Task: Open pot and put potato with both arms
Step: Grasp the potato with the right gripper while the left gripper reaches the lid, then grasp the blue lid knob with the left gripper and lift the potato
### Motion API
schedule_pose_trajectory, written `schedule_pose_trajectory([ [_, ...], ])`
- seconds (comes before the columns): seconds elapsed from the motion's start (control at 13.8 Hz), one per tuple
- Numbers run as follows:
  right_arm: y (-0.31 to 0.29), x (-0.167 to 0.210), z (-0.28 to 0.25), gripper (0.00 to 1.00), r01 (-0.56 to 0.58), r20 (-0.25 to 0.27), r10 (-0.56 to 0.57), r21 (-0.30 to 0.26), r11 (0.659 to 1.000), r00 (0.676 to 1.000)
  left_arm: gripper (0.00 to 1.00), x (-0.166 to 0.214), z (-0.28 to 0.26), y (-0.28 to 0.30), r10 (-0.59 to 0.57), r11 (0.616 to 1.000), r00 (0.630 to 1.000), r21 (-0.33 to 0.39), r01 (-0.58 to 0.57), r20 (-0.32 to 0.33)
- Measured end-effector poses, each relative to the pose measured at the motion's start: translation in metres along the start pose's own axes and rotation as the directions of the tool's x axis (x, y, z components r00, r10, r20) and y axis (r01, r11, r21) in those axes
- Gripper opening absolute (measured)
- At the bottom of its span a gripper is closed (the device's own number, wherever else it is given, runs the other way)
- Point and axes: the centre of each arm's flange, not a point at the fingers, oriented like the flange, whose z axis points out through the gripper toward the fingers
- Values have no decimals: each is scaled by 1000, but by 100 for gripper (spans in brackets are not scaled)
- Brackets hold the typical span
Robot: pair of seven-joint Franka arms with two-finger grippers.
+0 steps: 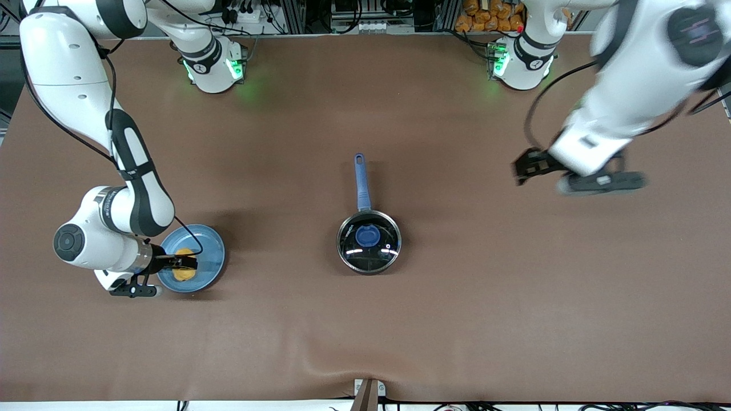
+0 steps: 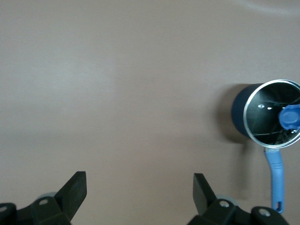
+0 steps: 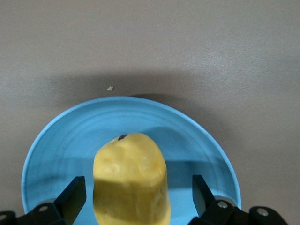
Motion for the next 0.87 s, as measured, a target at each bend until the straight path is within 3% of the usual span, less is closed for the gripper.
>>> schedule_pose_trajectory([
  [0.07, 0, 0, 1, 100, 0, 1, 0, 0, 1000, 1000, 100, 2, 16, 25, 22, 1000, 1000, 2, -22, 19],
  [0.36, -1, 0, 2, 59, 2, 3, -2, 1, 1000, 1000, 100, 15, 78, 101, 30, 999, 997, -23, -28, 66],
  [0.87, -8, 2, -2, 58, 11, -4, -11, 3, 1000, 1000, 100, 11, 163, 203, -56, 994, 998, -94, 54, -15],
])
